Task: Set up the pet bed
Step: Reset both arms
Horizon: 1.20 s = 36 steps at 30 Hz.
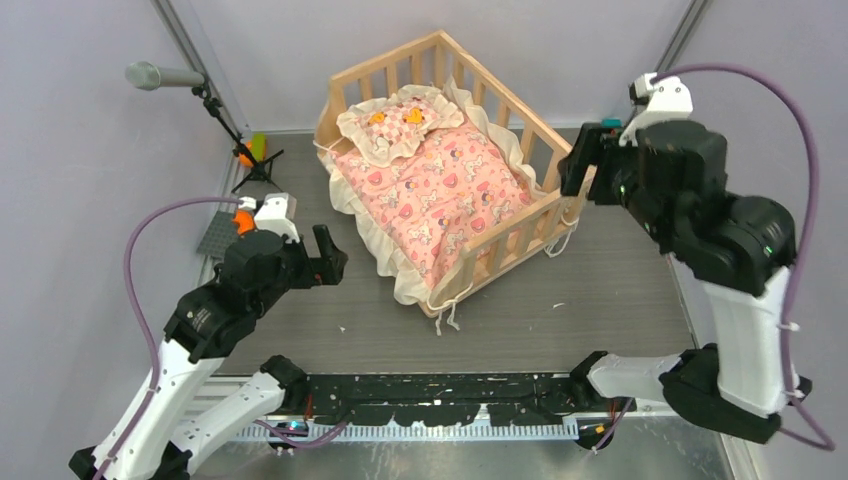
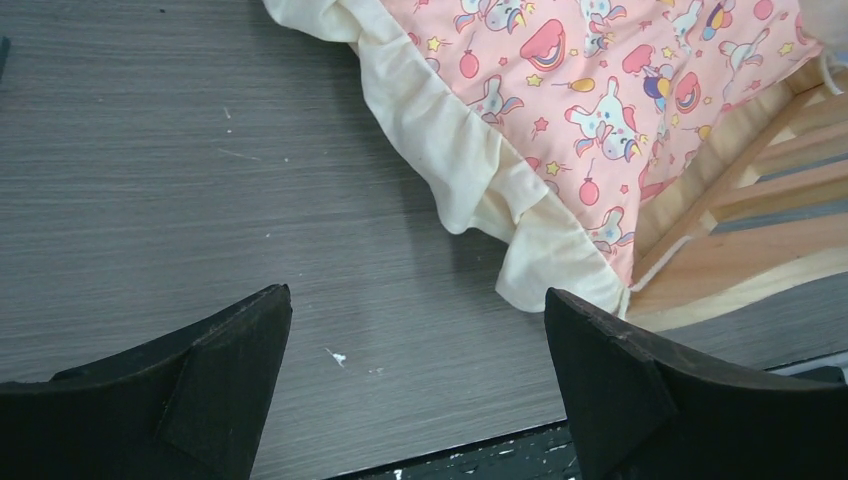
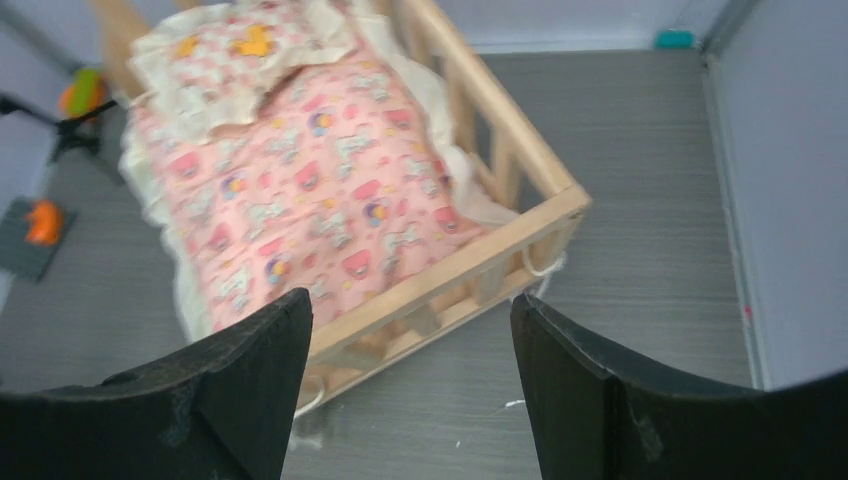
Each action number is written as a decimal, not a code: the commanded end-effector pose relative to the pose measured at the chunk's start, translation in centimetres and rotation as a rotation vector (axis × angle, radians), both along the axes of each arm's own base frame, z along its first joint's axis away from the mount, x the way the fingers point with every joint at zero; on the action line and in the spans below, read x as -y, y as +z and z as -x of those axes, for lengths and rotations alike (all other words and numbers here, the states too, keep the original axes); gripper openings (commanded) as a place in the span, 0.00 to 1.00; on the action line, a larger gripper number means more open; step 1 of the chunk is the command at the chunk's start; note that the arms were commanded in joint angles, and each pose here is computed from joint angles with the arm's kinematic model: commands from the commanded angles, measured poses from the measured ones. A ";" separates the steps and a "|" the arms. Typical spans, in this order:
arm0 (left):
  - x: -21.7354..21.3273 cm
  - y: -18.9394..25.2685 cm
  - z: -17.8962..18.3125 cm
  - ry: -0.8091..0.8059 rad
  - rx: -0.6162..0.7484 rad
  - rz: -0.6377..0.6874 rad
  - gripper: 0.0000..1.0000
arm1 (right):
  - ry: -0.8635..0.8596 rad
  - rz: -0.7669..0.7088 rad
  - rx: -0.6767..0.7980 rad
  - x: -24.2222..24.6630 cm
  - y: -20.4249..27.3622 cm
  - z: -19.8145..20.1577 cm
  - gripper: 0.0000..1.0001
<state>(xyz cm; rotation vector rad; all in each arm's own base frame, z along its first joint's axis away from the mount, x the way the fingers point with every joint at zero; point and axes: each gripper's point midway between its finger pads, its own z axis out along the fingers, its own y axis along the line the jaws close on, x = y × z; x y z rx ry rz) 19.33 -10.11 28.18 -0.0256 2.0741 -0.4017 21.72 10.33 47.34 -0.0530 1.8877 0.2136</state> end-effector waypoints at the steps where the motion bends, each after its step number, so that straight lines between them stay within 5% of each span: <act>1: -1.0 0.3 0.4 0.017 0.032 -0.023 1.00 | 0.033 -0.117 -0.140 0.7 -2.5 -5.0 0.77; 6: -2.5 0.2 1.1 0.045 0.030 -0.065 1.00 | -0.113 -0.365 -0.117 6.3 -2.7 -7.3 0.77; 9: -3.5 -0.1 1.7 0.073 0.038 -0.078 1.00 | -0.237 -0.474 -0.031 9.7 -2.9 -5.3 0.78; 25: -7.4 -1.2 2.5 0.150 0.165 -0.183 1.00 | -0.324 -0.432 0.148 9.4 -6.9 2.9 0.80; 36: -7.8 -3.0 2.2 0.166 0.147 -0.226 1.00 | -0.258 -0.379 0.123 8.4 -8.3 3.7 0.80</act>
